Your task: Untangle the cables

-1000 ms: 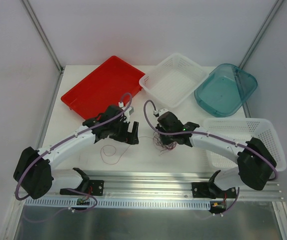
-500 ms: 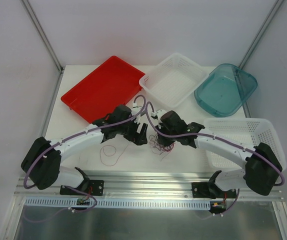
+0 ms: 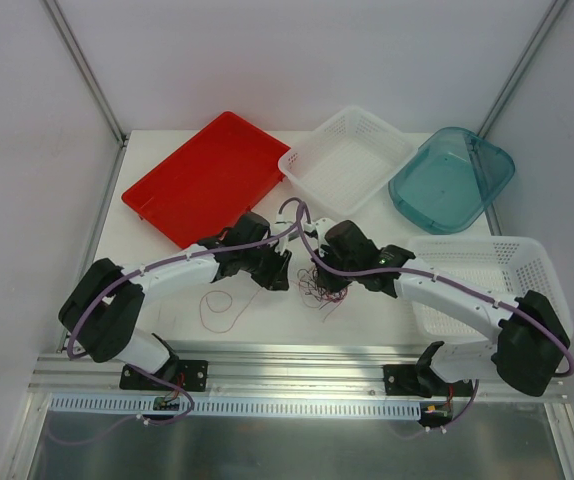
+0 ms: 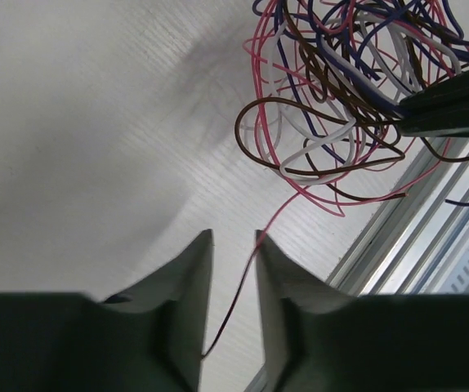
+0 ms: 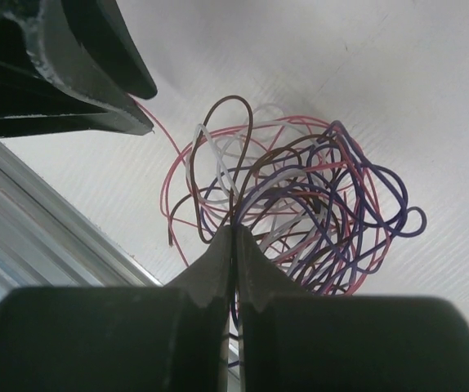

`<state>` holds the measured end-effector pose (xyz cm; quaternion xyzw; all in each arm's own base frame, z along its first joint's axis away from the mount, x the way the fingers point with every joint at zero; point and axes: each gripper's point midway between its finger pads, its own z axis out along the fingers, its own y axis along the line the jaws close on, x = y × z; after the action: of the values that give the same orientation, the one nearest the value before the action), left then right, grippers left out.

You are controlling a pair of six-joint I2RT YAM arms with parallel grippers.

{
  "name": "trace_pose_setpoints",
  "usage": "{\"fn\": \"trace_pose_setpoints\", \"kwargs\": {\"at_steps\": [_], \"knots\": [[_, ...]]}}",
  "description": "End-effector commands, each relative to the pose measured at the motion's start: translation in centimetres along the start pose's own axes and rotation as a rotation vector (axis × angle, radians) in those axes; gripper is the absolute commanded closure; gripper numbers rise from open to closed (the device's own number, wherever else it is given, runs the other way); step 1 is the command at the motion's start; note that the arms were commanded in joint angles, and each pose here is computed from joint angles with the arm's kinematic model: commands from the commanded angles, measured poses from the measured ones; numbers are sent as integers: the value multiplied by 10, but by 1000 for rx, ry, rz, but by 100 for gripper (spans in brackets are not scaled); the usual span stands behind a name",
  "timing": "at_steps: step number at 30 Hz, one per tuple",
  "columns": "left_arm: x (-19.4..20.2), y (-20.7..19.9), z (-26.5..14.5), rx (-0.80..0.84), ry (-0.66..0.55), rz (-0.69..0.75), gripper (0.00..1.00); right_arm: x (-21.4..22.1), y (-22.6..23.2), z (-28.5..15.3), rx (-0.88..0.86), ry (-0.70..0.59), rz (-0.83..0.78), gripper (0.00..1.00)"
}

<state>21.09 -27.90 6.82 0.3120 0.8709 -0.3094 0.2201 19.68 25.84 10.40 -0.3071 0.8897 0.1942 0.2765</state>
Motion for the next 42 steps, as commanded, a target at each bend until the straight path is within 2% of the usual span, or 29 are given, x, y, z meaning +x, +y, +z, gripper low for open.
{"fn": "trace_pose_setpoints", "kwargs": {"at_steps": [1, 2, 3, 6, 14, 18, 21, 24, 30, 42], "knots": [[-11, -15, -2, 72, -37, 66, 78, -10, 4, -9, -23, -49, -19, 99], [-12, -17, -4, 74, -43, 66, 85, -10, 3, -9, -23, -49, -18, 99], [-12, -19, -6, 81, -46, 61, 100, -10, 1, -9, -17, -49, -14, 99], [-14, -25, -15, 88, -65, 52, 100, -9, -8, -12, 3, -59, 7, 99], [-16, 0, -40, -113, -119, -64, 100, -6, -62, -40, 133, -128, 192, 99], [-8, 28, -58, -243, -130, -233, 100, 4, -105, -62, 308, -124, 329, 99], [4, 52, -80, -312, -147, -377, 100, 7, -122, -78, 376, -149, 423, 99], [12, 65, -101, -363, -179, -448, 100, 8, -128, -90, 403, -166, 485, 99], [4, 66, -147, -446, -267, -457, 100, 8, -136, -99, 439, -174, 537, 99], [-31, 74, -285, -793, -473, -386, 100, 29, -142, -84, 439, -95, 596, 99]]}}
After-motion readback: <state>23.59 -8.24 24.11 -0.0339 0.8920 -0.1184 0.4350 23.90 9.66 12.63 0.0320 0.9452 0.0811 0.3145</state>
